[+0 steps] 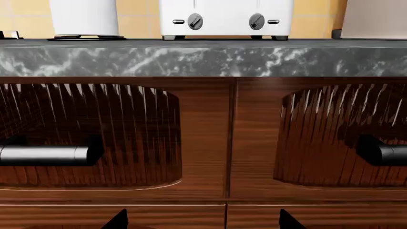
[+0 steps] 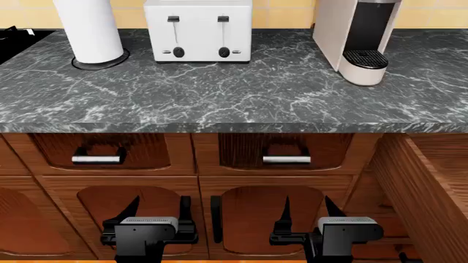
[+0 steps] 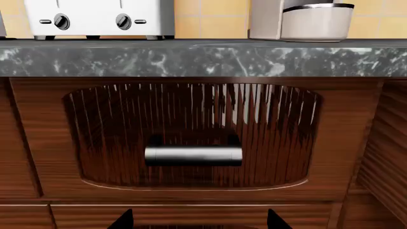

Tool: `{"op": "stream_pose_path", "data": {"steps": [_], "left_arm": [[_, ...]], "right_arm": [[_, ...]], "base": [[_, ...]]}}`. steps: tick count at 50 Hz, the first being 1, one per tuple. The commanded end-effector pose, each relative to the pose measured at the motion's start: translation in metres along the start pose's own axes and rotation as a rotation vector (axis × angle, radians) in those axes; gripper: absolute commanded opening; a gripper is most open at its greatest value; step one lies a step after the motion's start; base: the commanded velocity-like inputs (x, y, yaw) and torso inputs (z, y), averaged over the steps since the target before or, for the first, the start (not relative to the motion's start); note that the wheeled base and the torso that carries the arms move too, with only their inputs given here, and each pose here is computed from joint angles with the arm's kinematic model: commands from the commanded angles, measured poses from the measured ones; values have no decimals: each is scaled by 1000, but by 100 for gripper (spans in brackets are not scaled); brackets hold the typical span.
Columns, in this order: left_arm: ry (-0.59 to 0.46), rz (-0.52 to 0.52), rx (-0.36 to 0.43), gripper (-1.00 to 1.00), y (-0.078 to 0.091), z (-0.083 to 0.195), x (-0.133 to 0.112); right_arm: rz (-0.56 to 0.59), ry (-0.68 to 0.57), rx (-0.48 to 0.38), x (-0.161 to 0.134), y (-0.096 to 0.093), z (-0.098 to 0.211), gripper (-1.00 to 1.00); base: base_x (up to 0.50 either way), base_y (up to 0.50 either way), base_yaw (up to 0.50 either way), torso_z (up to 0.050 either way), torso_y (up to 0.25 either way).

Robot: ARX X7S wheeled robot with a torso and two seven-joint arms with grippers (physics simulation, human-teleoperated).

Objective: Close the right drawer.

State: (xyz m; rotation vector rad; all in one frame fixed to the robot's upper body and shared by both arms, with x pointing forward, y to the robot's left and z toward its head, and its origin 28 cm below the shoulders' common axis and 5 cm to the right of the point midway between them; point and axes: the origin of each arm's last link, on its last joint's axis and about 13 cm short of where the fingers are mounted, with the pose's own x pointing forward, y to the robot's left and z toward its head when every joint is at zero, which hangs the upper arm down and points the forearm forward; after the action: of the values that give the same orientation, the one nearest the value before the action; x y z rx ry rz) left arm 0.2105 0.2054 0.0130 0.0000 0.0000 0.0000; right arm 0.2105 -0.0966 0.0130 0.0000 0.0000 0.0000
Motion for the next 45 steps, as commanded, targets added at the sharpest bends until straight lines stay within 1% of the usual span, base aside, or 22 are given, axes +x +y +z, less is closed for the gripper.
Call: {"op": "stream_pose_path", "data": {"steps": [1,15,22,24,25,27,30,32,33,34,35,37,38,41,42,44,45], "left_arm": [[2,-1,2,100,0,0,0],[7,-4,7,100,0,-1,0],[-1,16,63,100,1,5,-2],[17,28,57,100,1,13,-4],[25,37,73,100,2,17,-5],[30,57,72,100,4,29,-4],[0,68,54,100,5,71,-1],[-17,72,44,100,5,93,2],[-23,77,44,100,5,102,3],[-42,80,56,100,5,119,3],[-54,73,55,100,4,133,3],[-56,69,49,100,3,154,4],[-71,68,56,100,3,168,6],[-84,55,57,100,2,198,4],[-92,43,69,100,3,212,3],[-90,42,67,100,5,222,8],[-92,130,63,100,16,229,12]], "right_arm": [[-6,5,-3,1,0,-1,100],[-5,1,-2,0,0,-1,100],[-26,2,30,-2,-3,8,100],[-32,7,31,-2,-3,12,100],[-39,8,32,-2,-4,15,100],[-50,5,32,-3,-6,22,100],[-60,-9,27,0,-8,43,100],[-55,-27,11,2,-8,58,100],[-50,-41,14,3,-8,66,100],[-55,-52,-4,5,-9,76,100],[-52,-52,-1,6,-9,85,100],[-49,-66,-18,7,-10,99,100],[-48,-74,-24,7,-11,108,100],[-48,-92,-37,7,-14,130,100],[-53,-102,-53,8,-17,141,100],[-52,-109,-65,7,-20,157,100],[-48,-115,-70,7,-22,167,100]], "base": [[0,0,0,0,0],[0,0,0,0,0],[0,0,0,0,0],[0,0,0,0,0],[0,0,0,0,0],[0,0,0,0,0],[0,0,0,0,0],[0,0,0,0,0],[0,0,0,0,0],[0,0,0,0,0],[0,0,0,0,0],[0,0,0,0,0],[0,0,0,0,0],[0,0,0,0,0],[0,0,0,0,0],[0,0,0,0,0],[0,0,0,0,0]]}}
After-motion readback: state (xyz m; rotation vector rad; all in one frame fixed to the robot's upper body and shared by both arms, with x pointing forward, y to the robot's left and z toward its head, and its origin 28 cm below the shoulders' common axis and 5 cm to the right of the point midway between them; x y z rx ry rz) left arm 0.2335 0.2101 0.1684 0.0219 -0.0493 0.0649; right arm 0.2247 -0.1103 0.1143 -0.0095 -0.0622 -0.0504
